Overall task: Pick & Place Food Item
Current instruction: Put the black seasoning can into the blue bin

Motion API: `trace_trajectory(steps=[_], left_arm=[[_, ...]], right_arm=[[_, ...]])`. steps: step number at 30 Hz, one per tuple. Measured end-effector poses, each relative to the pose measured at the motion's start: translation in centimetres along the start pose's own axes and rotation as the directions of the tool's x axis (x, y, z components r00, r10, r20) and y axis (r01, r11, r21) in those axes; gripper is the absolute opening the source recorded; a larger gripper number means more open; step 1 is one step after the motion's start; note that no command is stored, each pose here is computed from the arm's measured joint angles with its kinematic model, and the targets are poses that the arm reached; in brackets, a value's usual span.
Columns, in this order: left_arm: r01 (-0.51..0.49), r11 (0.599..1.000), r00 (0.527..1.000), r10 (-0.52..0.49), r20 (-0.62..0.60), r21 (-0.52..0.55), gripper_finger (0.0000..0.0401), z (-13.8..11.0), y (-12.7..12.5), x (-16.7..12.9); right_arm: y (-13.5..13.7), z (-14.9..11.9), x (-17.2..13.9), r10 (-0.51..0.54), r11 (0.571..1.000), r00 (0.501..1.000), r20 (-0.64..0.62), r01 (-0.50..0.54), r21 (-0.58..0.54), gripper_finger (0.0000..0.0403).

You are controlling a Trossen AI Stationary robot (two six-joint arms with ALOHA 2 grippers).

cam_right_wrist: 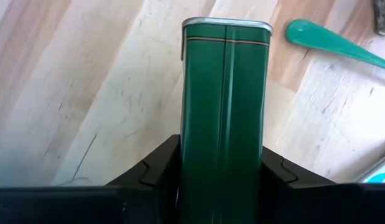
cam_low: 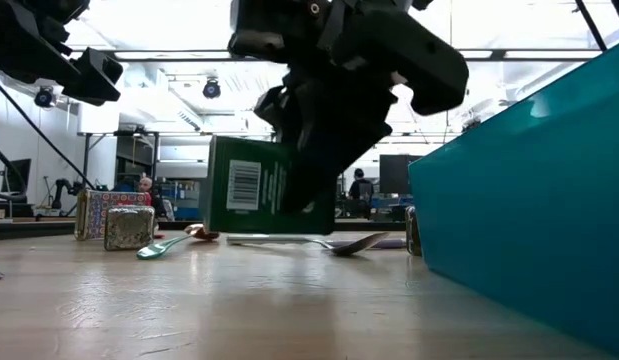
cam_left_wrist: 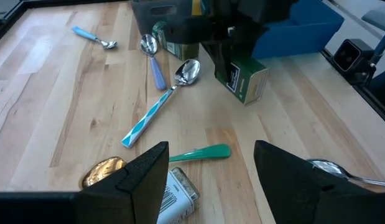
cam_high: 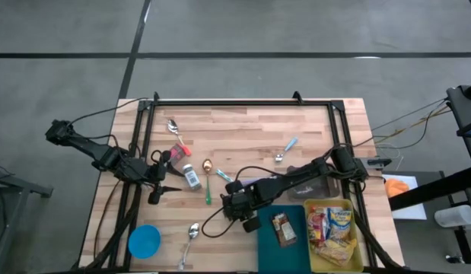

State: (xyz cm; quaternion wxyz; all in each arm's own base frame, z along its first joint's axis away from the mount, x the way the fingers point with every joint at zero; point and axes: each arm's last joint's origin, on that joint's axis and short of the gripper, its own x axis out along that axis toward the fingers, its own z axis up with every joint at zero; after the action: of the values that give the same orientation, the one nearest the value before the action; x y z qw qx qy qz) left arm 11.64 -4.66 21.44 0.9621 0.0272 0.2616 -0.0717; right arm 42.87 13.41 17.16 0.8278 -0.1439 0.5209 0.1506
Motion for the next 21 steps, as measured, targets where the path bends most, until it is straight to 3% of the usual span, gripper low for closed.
trace_trajectory(steps=[7,16,21], left_arm=[[0.0,1.0,1.0,0.0,0.0,0.0,0.0241,0.0,0.0,0.0],[0.0,1.0,1.0,0.0,-0.001,0.001,0.0241,0.0,0.0,0.0],[0.0,1.0,1.0,0.0,-0.003,0.001,0.0241,0.0,0.0,0.0]], right_arm=[[0.2,1.2,-2.2,0.008,1.0,0.999,-0.041,-0.007,0.025,0.0136],[2.8,3.4,-10.0,0.002,0.996,0.996,-0.091,0.005,0.084,0.0136],[4.7,3.9,-13.8,-0.076,0.99,0.993,-0.085,0.086,0.114,0.0136]])
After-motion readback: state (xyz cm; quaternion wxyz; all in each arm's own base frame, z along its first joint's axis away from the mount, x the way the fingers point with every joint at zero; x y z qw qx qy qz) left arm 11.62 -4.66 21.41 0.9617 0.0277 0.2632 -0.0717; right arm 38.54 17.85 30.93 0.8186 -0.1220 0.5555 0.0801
